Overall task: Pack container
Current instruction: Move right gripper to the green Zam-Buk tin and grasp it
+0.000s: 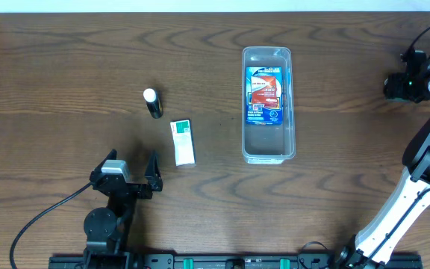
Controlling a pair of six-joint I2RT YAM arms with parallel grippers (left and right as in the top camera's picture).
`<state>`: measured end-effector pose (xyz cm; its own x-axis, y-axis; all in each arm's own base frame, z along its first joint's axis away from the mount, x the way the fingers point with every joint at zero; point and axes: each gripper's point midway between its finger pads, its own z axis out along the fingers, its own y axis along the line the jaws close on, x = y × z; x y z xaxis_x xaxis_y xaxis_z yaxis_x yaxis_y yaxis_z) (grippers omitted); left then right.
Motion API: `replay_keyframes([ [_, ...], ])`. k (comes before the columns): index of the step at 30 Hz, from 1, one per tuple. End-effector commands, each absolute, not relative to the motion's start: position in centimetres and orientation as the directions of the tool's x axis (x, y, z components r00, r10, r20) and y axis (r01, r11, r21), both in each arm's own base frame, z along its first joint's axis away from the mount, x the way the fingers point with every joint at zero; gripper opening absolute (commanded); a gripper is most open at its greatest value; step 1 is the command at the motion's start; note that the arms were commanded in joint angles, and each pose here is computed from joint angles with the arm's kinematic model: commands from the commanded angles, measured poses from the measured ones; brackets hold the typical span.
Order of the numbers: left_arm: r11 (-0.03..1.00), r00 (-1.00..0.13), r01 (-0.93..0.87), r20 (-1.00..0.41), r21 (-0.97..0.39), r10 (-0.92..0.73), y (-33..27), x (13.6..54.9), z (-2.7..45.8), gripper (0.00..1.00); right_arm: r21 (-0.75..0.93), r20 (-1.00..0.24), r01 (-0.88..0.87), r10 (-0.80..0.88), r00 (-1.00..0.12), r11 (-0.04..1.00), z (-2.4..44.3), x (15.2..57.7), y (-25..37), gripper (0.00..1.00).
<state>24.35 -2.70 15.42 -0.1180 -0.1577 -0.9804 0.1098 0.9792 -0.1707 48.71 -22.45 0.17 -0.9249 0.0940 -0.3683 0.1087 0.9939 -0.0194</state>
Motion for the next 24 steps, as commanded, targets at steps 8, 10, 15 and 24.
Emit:
replay_keyframes([
  [8,0.98,-0.163,0.119,-0.977,-0.158,-0.138,-3.0,24.2,13.9,0.98,0.021,-0.355,0.18,0.175,-0.918,0.984,1.5,49.3,-22.3,0.61],
  [10,0.98,-0.163,0.119,-0.977,-0.158,-0.138,-3.0,24.2,13.9,0.98,0.056,-0.366,0.159,0.169,-0.915,0.986,3.1,50.0,-21.5,0.56],
  [15,0.98,-0.163,0.119,-0.977,-0.158,-0.138,-3.0,24.2,13.9,0.98,0.177,-0.391,0.165,0.223,-0.893,0.97,7.4,51.6,-19.0,0.52],
  [24,0.98,-0.163,0.119,-0.977,-0.158,-0.138,-3.0,24.2,13.9,0.98,0.366,-0.365,0.022,0.165,-0.916,0.93,12.3,52.2,-10.6,0.5],
])
